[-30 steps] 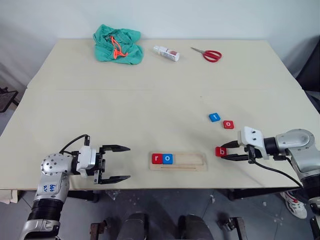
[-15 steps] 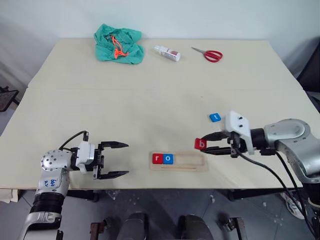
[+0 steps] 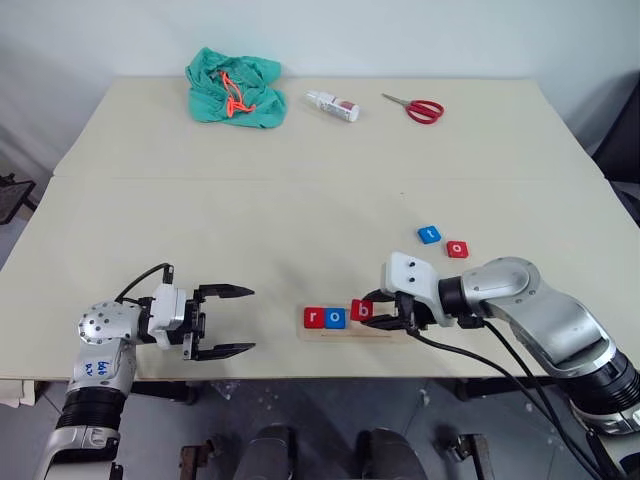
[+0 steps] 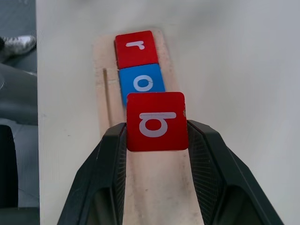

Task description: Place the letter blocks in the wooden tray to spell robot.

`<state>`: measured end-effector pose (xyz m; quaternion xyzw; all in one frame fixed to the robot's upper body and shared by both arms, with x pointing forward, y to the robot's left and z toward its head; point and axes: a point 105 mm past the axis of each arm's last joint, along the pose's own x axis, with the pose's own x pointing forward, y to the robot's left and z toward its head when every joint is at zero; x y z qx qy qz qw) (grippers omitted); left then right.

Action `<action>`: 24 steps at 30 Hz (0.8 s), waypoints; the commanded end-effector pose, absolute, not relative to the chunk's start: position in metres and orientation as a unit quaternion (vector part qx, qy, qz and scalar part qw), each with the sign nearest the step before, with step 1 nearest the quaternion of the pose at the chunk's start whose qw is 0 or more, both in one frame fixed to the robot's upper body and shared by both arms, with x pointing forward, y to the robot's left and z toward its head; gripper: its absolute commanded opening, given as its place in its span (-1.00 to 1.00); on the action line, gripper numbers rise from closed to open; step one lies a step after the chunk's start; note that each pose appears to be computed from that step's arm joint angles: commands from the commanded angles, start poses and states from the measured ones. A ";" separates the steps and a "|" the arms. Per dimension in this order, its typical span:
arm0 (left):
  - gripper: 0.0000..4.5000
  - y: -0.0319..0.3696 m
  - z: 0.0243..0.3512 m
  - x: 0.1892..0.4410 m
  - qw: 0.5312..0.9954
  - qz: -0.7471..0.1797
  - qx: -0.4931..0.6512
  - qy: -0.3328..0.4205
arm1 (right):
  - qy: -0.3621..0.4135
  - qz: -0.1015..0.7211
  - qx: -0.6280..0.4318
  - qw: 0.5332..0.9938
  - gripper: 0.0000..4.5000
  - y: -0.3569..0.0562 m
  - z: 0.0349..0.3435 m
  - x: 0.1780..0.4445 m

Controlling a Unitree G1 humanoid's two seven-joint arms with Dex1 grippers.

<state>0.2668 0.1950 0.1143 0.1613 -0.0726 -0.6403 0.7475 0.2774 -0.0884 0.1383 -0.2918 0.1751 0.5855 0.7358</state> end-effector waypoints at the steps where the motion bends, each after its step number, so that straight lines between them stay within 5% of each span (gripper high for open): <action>1: 1.00 0.200 0.123 0.258 0.730 -0.656 0.175 -0.084 | 0.160 0.591 -0.307 0.729 -0.35 -0.085 0.144 0.279; 12: 1.00 0.198 0.123 0.259 0.736 -0.646 0.181 -0.089 | 0.175 0.597 -0.316 0.717 -0.35 -0.086 0.136 0.279; 20: 1.00 0.195 0.123 0.260 0.738 -0.643 0.182 -0.092 | 0.171 0.595 -0.314 0.719 0.88 -0.084 0.137 0.280; 24: 1.00 0.193 0.123 0.261 0.739 -0.642 0.181 -0.094 | 0.168 0.591 -0.310 0.725 0.98 -0.088 0.145 0.278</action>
